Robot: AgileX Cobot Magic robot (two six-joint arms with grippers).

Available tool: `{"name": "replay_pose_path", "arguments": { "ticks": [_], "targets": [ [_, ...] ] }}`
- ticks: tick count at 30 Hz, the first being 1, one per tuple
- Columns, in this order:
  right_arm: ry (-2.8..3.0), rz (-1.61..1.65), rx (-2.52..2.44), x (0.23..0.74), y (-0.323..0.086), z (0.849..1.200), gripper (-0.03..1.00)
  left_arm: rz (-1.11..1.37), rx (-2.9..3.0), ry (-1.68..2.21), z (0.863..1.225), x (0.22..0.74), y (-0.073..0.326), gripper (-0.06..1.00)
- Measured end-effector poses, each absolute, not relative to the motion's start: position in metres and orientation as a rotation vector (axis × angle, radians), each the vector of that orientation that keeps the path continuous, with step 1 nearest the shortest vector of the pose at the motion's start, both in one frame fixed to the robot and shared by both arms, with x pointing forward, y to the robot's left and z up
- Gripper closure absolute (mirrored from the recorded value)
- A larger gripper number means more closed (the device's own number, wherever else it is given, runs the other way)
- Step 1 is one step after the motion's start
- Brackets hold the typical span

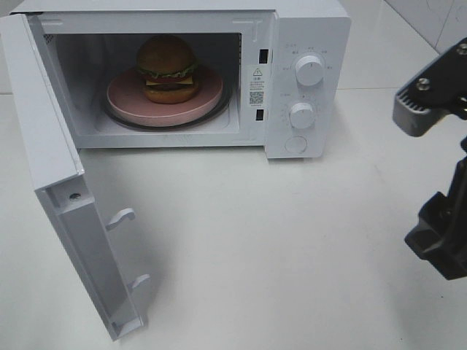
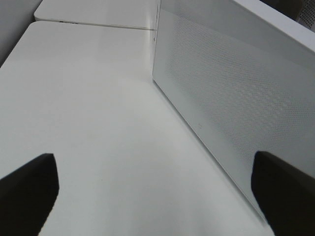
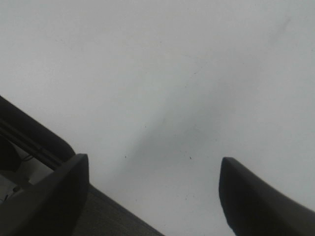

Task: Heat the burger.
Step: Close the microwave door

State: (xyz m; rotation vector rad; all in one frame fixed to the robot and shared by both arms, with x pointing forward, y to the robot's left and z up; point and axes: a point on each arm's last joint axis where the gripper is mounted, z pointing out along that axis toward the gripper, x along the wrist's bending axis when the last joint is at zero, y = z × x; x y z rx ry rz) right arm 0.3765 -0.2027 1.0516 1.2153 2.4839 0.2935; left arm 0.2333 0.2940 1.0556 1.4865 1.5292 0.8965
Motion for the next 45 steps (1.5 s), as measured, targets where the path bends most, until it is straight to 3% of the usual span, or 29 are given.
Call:
{"name": "replay_pose_path", "arguments": {
  "ticks": [16, 29, 41, 45],
  "targets": [
    [2.364, 0.531, 1.256, 0.338, -0.239, 1.086, 0.25, 0.896, 1.487, 1.529, 1.056, 0.233, 0.294, -0.04],
    [2.024, 0.557, 1.648, 0.328, -0.283, 1.096, 0.25, 0.896, 1.487, 1.529, 1.056, 0.233, 0.294, -0.04],
    [1.828, 0.631, 1.754, 0.281, -0.303, 1.048, 0.25, 0.896, 1.487, 1.529, 1.056, 0.233, 0.294, -0.04],
    [1.744, 0.718, 1.714, 0.268, -0.305, 1.048, 0.25, 0.896, 1.487, 1.529, 1.056, 0.233, 0.294, -0.04]
  ]
}}
